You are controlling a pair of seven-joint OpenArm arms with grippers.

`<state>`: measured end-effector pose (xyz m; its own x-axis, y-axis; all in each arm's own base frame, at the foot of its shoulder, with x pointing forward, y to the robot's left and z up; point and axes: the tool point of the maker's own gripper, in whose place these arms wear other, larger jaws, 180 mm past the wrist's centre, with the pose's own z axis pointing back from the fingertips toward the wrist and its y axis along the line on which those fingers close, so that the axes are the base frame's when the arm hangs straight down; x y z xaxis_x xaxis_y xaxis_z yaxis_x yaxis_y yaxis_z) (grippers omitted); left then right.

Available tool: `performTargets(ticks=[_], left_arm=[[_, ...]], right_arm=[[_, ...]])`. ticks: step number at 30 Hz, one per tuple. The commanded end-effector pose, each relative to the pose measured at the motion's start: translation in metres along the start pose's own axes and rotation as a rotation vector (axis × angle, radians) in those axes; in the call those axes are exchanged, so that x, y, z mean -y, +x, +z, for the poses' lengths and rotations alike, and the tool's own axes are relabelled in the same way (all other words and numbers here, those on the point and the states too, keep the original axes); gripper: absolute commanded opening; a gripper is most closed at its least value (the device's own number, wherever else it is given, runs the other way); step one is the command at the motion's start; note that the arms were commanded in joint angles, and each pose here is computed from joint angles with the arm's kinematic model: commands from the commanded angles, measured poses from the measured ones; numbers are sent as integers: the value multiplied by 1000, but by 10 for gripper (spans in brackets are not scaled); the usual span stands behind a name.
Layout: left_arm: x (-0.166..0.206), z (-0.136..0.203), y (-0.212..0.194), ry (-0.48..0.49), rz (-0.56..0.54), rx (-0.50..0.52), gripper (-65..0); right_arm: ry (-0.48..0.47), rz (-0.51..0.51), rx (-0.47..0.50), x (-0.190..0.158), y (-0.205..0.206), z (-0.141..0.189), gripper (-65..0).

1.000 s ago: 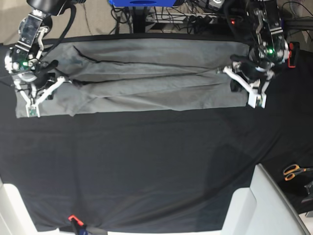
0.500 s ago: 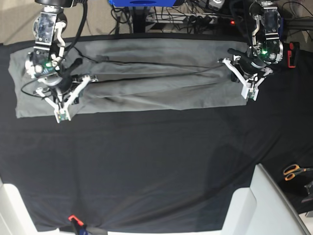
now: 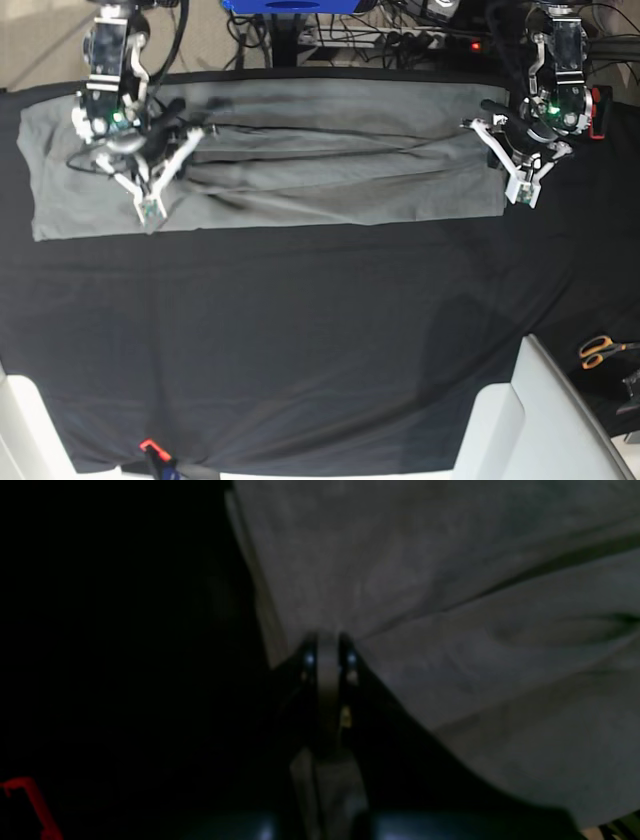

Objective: Fold the T-shirt properly
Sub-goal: 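Press and smooth the folded strip with both grippers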

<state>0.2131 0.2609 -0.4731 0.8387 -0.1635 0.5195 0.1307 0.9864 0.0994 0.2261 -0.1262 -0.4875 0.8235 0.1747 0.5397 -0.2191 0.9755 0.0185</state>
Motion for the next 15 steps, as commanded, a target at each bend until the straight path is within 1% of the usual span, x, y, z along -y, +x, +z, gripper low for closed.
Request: performTargets(ticks=[1,6,11,13,15], left_arm=[[-7,3,11,15,-9,31,-650],[-11,4,12,21,-16,32,-650],[-11,4,13,19,-14,37,-650],[-11,4,13,18,-12,37,-650],[-10,4,13,17,-11,37,-650]], right_arm=[[-13,3,42,4,12,5,-645],[-38,19,15,8,10,19,-645],[-53,72,108,3,43,39,-645],[-46,84,132,1,57,36,-645],[-34,73,107,1,53,25,-645]])
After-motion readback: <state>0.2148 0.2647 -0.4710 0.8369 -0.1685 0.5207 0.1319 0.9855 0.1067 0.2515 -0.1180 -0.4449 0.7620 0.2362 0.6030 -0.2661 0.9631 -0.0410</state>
